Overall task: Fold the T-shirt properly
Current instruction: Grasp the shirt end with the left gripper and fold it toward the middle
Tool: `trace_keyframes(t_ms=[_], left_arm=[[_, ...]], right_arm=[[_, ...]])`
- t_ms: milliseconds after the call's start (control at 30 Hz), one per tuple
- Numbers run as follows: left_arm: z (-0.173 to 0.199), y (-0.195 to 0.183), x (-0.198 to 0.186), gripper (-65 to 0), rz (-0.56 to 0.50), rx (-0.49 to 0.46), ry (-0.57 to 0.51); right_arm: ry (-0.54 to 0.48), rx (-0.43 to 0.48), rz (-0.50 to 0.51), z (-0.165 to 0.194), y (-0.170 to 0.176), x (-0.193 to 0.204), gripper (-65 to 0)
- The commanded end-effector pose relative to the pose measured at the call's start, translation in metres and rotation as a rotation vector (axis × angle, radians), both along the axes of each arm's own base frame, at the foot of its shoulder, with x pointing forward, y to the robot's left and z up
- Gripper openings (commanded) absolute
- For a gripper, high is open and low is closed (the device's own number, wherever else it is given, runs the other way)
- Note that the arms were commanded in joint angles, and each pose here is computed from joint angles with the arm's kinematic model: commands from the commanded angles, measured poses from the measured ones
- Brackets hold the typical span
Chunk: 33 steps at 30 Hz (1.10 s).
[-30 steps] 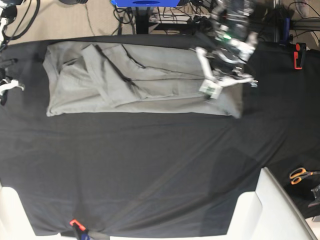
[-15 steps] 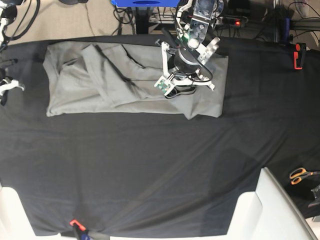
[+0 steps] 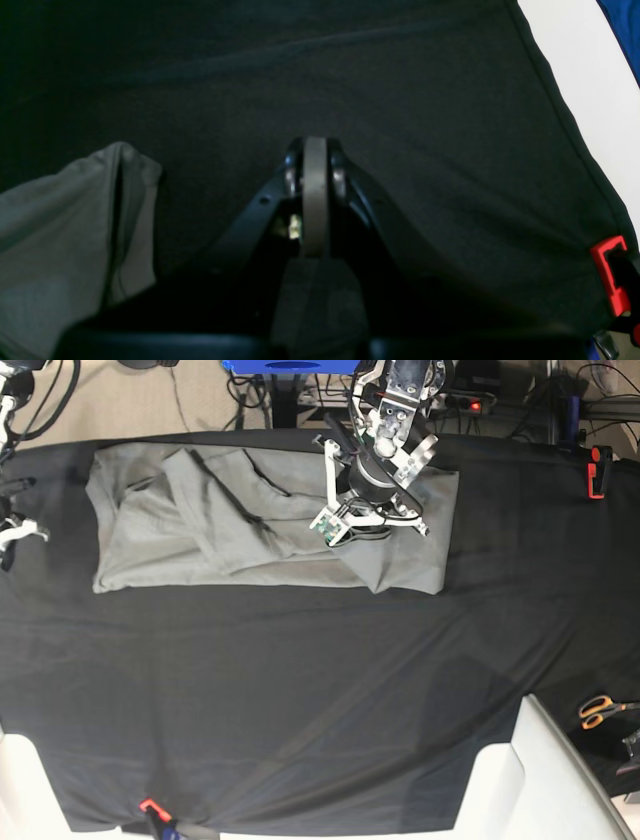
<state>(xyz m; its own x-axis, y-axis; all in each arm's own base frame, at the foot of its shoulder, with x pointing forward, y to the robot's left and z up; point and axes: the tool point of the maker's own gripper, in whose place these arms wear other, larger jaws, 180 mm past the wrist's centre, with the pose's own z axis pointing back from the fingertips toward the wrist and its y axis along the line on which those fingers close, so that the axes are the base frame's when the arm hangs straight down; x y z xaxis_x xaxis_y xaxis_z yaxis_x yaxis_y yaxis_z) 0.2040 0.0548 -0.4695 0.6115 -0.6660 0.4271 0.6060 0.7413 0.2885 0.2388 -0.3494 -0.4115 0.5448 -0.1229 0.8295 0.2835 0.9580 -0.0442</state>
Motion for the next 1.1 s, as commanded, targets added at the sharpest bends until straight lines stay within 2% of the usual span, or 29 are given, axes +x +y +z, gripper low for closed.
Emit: trace_keyframes(t_ms=[0, 133, 233, 367, 567, 667, 933, 1000, 1067], left_arm=[[0.008, -0.007, 0.007, -65.0, -0.010, -0.016, -0.034], [0.007, -0.023, 0.000, -64.8, -0.083, -0.010, -0.032], [0.008, -0.033, -0.004, -47.6, -0.111, -0.019, -0.031], [0.010, -0.048, -0.008, -33.9, -0.153, -0.032, -0.031], [0.013, -0.064, -0.013, -21.1, -0.264, 0.033, -0.065], [0.018, -0.080, -0.016, -17.1, -0.319, 0.029, -0.082], [0.044, -0.073, -0.007, -18.4, -0.302, 0.022, -0.155], [0.047, -0.053, -0.003, -24.7, -0.261, 0.069, -0.148], [0.047, -0.037, 0.001, -39.5, -0.222, 0.107, -0.134]], right_arm=[[-0.055, -0.031, 0.005, 0.018, -0.008, 0.009, -64.1], [-0.055, -0.031, 0.005, 0.018, -0.008, 0.009, -64.1], [-0.055, -0.031, 0.005, 0.018, -0.008, 0.009, -64.1], [-0.055, -0.031, 0.005, 0.018, -0.008, 0.009, -64.1], [-0.055, -0.031, 0.005, 0.018, -0.008, 0.009, -64.1], [-0.055, -0.031, 0.007, 0.018, -0.008, 0.009, -64.1], [-0.061, -0.031, 0.007, 0.019, -0.008, 0.012, -64.1], [-0.061, -0.031, 0.007, 0.019, -0.008, 0.012, -64.1], [-0.061, -0.031, 0.007, 0.019, -0.008, 0.012, -64.1]])
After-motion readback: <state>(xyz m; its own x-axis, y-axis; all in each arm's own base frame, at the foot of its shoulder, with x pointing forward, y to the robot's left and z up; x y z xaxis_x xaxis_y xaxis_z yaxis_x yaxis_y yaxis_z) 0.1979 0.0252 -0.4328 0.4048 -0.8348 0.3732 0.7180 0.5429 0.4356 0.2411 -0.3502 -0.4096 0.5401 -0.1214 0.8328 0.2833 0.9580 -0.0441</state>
